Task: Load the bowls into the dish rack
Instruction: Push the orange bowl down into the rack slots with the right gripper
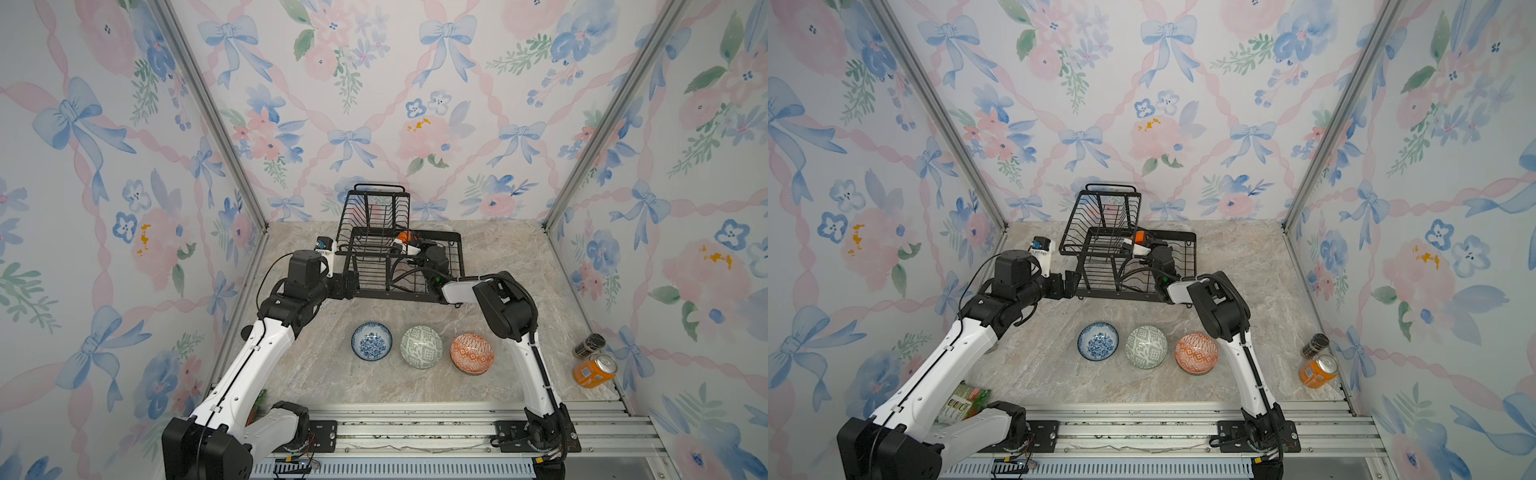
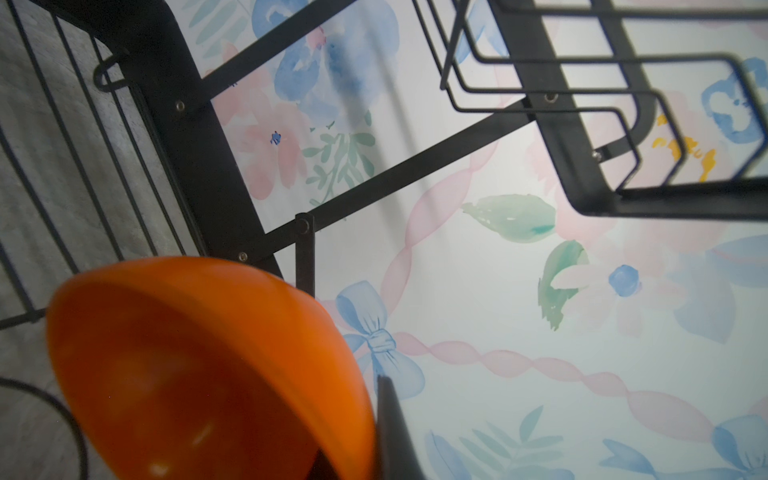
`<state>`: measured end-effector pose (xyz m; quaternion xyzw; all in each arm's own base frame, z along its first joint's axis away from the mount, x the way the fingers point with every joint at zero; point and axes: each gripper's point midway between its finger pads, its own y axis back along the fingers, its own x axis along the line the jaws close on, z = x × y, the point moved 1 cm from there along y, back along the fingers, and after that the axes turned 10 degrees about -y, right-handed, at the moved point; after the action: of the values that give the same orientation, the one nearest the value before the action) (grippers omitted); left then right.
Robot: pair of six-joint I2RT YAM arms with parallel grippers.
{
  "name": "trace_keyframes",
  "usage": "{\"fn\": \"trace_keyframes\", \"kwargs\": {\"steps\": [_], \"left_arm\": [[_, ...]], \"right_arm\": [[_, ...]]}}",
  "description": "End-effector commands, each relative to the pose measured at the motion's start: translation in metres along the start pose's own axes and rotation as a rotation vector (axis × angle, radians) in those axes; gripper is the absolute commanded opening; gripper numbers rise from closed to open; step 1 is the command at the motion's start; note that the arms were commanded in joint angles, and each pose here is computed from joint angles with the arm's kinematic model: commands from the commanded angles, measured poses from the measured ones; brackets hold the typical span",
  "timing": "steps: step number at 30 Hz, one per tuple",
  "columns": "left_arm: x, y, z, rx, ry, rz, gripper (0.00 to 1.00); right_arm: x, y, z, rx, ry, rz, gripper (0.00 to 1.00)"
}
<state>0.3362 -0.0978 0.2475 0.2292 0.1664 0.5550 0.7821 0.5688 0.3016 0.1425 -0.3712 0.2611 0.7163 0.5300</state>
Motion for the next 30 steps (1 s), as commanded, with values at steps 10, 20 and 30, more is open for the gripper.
{"fn": "trace_keyframes", "kwargs": {"steps": [10,20,30], "left_arm": [[0.001,0.0,0.0,-0.013,0.0,0.002,0.98],[0.001,0.0,0.0,-0.01,0.0,-0.003,0.98],[0.001,-0.001,-0.002,-0.005,0.002,-0.004,0.98]], "right_arm": [[0.028,-0.004,0.003,0.047,0.027,-0.007,0.0],[0.029,-0.004,-0.004,0.078,0.026,-0.003,0.03],[0.022,-0.006,-0.008,0.096,0.035,-0.016,0.14]]}}
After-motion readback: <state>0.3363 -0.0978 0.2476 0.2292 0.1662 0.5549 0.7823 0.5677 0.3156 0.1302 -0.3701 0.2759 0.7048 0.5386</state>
